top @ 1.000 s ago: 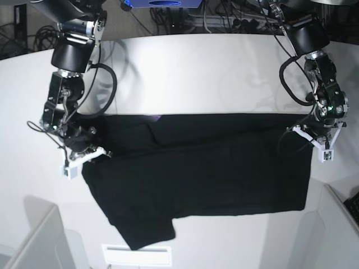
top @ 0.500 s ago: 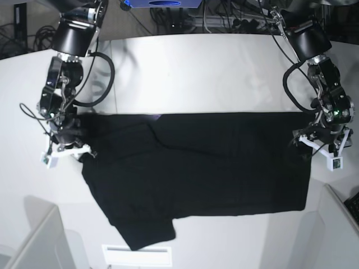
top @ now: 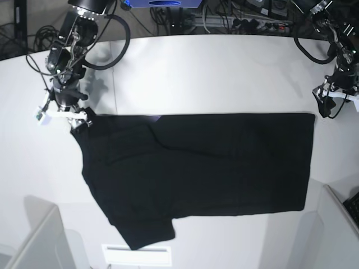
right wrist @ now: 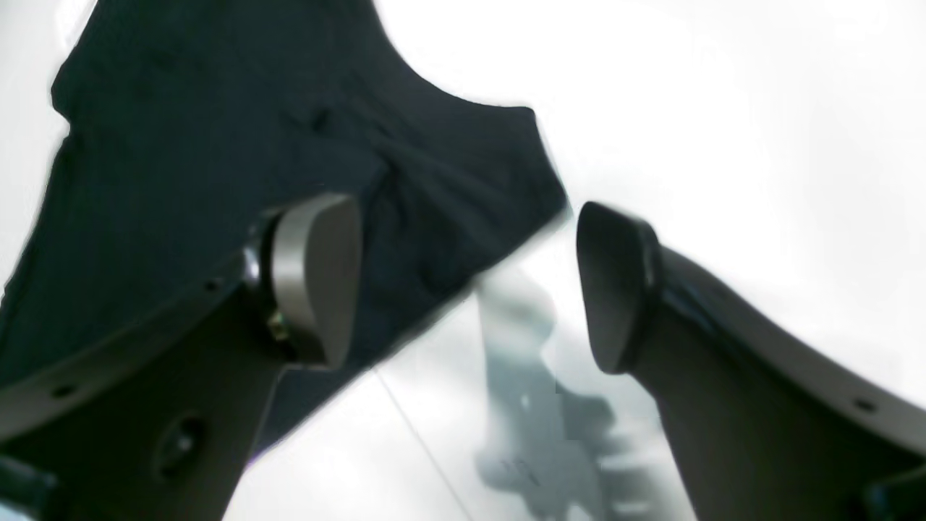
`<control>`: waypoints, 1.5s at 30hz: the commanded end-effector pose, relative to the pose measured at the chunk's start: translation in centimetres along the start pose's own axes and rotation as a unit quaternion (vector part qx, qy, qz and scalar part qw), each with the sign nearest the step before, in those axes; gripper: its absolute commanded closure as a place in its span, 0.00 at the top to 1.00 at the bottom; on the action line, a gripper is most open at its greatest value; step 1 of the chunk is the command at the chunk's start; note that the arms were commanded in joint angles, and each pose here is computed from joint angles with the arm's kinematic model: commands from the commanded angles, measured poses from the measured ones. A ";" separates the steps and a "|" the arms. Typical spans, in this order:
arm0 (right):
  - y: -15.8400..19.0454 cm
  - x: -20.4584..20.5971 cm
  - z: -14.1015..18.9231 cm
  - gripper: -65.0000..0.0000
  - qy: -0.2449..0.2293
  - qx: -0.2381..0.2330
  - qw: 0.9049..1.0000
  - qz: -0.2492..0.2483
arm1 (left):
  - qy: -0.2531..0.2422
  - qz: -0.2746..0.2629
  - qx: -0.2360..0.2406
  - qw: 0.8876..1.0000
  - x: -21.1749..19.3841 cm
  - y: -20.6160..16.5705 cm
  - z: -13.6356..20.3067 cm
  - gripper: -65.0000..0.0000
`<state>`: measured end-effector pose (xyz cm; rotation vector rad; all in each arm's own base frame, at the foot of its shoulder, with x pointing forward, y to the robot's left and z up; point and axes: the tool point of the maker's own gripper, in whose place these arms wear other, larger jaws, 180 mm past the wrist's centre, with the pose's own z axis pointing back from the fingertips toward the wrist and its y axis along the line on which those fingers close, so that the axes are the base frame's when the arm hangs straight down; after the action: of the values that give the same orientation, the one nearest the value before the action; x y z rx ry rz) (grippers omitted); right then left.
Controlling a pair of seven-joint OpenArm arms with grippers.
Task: Fold the T-shirt properly
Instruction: 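Drag the held shirt toward the robot with both grippers, then release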
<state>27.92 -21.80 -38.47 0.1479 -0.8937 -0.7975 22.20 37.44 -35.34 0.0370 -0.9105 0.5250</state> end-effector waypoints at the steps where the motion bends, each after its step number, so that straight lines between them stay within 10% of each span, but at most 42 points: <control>1: 0.6 0.8 0.0 0.68 -0.014 0.014 1.000 -0.011 | -0.014 0.001 -0.005 1.000 0.7 0.0 -0.1 0.90; 27: -1.2 -3.9 -5.2 0.68 0.051 0.000 0.998 -0.044 | 0.011 0.075 -0.059 0.995 -2.7 -4.4 -7.6 0.88; 33: -1.1 -4.2 -5.3 0.64 0.054 0.001 0.998 -0.043 | 0.020 0.088 -0.059 0.994 -3.2 -4.5 -8.3 0.59; 45: -1.1 -4.1 -5.4 0.25 0.055 0.001 0.998 -0.043 | 0.022 0.085 -0.059 0.994 -3.2 -4.5 -8.3 0.04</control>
<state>30.33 -21.60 -44.28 0.2146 -0.8459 -0.8509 28.58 33.92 -42.47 -0.1691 -0.9069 0.6353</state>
